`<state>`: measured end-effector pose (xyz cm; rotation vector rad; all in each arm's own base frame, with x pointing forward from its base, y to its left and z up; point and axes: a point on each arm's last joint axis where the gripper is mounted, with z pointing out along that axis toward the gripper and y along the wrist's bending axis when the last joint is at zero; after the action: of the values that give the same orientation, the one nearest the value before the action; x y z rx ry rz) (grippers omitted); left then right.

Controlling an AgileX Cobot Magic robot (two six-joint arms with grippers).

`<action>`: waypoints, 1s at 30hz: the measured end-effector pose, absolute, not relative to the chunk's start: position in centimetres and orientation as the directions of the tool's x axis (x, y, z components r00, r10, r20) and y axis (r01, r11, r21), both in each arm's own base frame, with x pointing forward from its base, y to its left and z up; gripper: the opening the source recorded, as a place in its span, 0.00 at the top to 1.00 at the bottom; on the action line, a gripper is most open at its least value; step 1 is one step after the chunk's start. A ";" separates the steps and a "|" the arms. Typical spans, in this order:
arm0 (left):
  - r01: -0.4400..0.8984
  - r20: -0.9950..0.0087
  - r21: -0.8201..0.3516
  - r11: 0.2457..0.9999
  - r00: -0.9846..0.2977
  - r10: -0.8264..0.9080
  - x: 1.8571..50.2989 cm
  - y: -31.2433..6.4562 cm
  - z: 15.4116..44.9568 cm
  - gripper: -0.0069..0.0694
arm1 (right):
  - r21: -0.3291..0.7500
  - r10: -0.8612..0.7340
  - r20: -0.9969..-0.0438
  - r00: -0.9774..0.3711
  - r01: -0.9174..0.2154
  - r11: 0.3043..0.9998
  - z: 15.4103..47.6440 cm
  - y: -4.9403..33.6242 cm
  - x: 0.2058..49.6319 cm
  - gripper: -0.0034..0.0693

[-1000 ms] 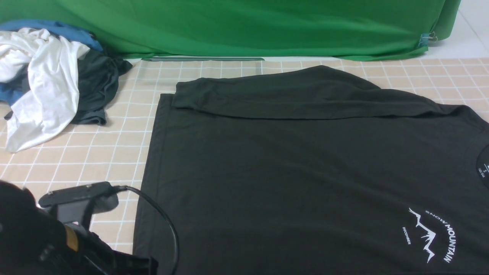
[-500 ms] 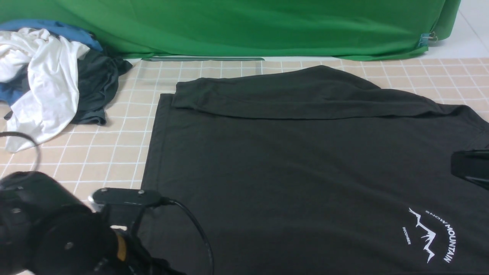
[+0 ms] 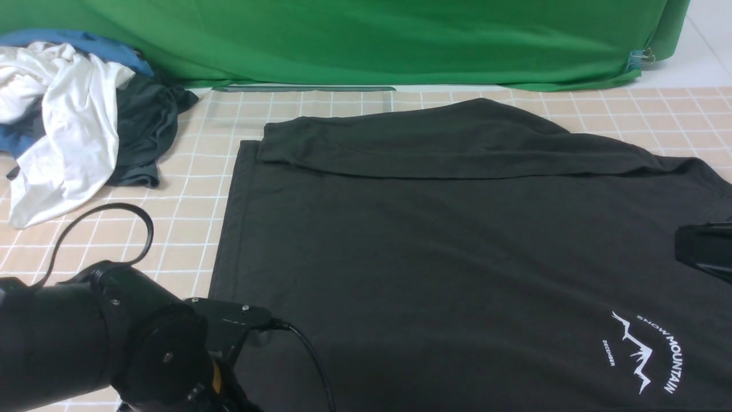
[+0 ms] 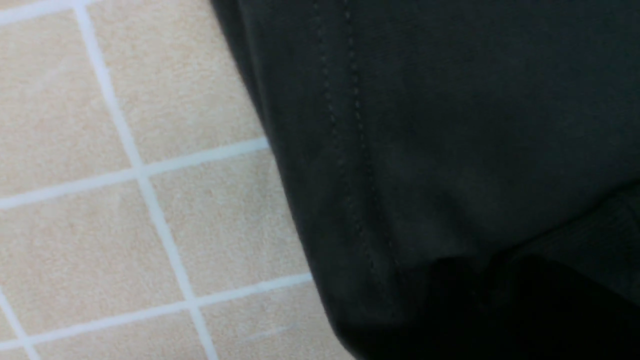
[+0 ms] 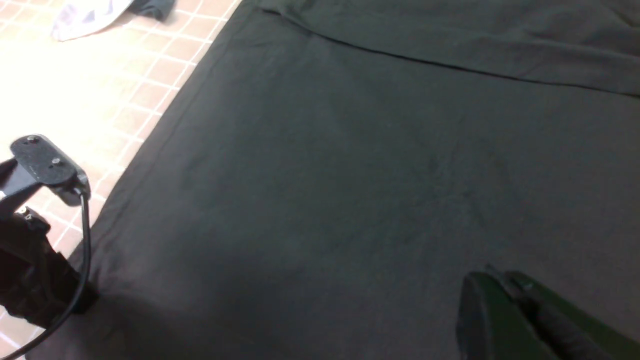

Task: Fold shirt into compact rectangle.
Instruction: 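Grasp the left edge of the dark T-shirt lying flat on the table, then fold the left side of the black T-shirt inward over its body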

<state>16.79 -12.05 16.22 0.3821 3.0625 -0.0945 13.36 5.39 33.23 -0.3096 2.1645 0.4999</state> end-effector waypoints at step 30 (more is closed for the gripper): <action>0.135 -0.412 0.028 0.990 -0.901 0.134 25.3 -11.0 32.7 0.87 | 0.222 -0.049 -0.821 -0.570 -0.396 0.891 33.4 5.3 13.5 0.89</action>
<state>25.29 -11.01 32.66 0.1919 2.7090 -0.0015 13.50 5.34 33.36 -0.3187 2.1407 0.4829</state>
